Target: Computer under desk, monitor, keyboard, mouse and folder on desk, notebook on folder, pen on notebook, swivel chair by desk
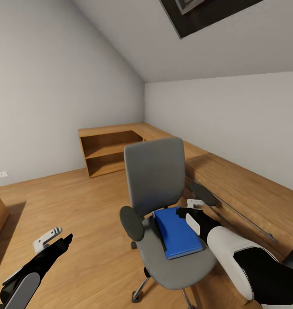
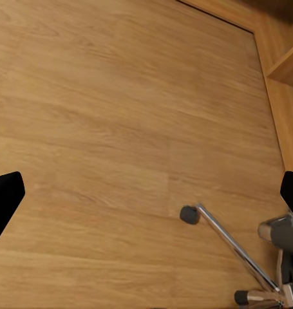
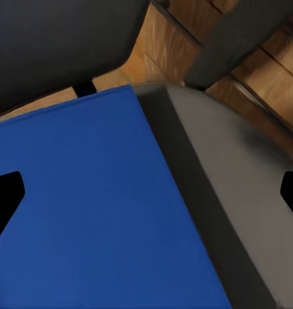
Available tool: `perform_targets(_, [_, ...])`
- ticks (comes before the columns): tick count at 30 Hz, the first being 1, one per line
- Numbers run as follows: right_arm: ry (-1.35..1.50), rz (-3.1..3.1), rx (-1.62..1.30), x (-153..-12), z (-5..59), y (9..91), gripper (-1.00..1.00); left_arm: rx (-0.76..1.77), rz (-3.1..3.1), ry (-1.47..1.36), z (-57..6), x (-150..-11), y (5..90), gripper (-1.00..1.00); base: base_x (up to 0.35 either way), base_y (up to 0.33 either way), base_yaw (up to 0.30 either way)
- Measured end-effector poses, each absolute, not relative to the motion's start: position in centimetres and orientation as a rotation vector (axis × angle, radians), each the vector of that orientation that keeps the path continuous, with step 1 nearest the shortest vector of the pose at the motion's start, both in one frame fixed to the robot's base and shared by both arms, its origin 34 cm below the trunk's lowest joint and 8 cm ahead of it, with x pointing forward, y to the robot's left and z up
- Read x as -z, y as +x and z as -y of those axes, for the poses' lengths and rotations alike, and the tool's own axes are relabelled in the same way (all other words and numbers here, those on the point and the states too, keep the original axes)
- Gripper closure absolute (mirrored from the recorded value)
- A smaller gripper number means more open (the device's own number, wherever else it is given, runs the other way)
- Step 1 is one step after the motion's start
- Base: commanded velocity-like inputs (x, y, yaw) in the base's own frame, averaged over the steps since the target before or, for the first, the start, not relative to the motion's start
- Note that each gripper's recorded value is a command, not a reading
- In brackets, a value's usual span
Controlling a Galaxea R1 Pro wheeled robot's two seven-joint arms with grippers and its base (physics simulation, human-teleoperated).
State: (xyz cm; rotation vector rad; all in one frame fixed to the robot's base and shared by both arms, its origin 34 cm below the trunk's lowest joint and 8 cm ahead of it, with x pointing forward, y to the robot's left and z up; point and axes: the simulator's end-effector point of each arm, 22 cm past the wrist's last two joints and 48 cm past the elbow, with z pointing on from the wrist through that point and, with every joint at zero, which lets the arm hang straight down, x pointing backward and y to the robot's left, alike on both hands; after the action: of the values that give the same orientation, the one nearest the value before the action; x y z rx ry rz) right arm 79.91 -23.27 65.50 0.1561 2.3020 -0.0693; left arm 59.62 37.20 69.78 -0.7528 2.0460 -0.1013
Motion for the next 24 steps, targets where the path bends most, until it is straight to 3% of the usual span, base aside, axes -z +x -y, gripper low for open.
perform_targets(16, [0.156, -2.301, 0.069, -65.51, 23.27, 79.93, -1.0, 0.099, -2.049, -0.754, -37.24, -69.62, 59.57, -1.0, 0.169, -0.013, 0.0])
perform_targets(24, [0.156, -2.301, 0.069, -65.48, 23.27, 79.94, -1.0, 0.1, -2.049, -0.755, -37.22, -69.6, 59.59, -1.0, 0.049, -0.006, 0.0])
